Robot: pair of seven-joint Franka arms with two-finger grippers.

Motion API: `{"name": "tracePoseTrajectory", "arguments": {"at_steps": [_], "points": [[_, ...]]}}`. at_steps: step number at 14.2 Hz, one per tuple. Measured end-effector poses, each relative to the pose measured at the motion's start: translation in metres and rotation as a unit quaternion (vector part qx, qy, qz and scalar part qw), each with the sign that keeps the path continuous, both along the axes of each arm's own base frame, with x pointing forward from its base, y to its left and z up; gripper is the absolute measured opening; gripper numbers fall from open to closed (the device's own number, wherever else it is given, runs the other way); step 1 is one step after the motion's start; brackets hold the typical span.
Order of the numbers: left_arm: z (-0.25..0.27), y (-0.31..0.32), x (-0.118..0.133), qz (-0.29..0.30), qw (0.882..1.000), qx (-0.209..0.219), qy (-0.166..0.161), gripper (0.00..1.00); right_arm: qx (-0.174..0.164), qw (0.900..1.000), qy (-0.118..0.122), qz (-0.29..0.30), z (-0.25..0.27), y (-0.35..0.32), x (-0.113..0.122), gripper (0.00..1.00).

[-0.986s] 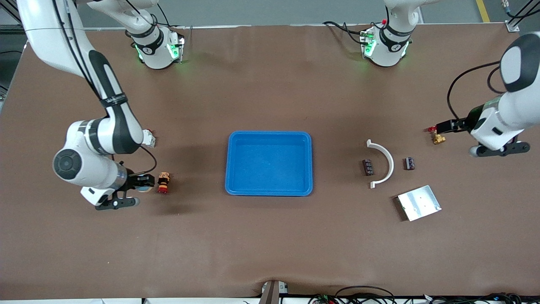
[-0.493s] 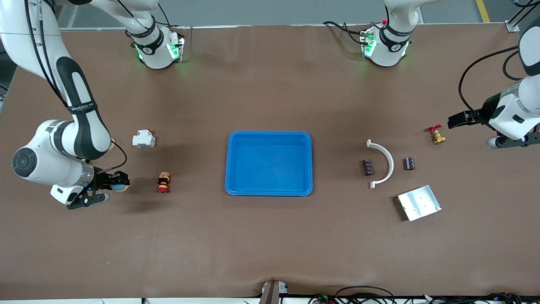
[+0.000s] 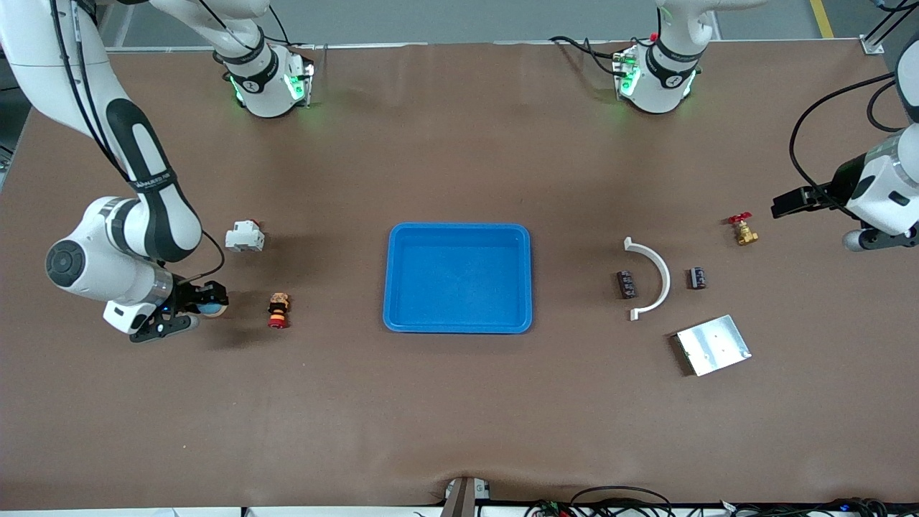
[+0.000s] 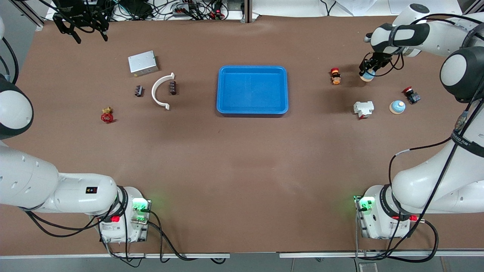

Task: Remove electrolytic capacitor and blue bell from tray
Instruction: 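Carry the bell toward the red button while the left gripper withdraws, then lower the bell beside the first bell and open the right gripper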

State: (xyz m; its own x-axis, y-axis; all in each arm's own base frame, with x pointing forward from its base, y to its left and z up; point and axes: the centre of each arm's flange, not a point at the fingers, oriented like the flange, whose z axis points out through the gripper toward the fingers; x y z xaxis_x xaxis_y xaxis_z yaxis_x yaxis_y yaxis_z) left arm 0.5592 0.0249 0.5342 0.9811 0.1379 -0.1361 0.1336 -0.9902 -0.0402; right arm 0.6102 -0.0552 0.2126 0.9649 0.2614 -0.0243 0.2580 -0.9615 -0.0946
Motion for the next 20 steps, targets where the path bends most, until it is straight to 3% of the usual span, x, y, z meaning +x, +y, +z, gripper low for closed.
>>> {"name": "tracePoseTrajectory", "arguments": {"at_steps": [7,11,20], "points": [[0.065,-0.004,0.018,-0.004,0.997,0.004,-0.072,1.0,-0.003,1.0,-0.013,0.003,-0.002,-0.002,-0.001,0.67],[0.074,-0.012,0.03,-0.001,0.994,-0.024,-0.103,1.0,-0.005,1.0,-0.02,0.001,-0.005,-0.013,-0.005,0.67],[0.078,-0.041,0.031,-0.031,0.993,-0.018,-0.108,1.0,0.003,1.0,-0.02,-0.01,-0.023,-0.012,-0.012,0.67]]}}
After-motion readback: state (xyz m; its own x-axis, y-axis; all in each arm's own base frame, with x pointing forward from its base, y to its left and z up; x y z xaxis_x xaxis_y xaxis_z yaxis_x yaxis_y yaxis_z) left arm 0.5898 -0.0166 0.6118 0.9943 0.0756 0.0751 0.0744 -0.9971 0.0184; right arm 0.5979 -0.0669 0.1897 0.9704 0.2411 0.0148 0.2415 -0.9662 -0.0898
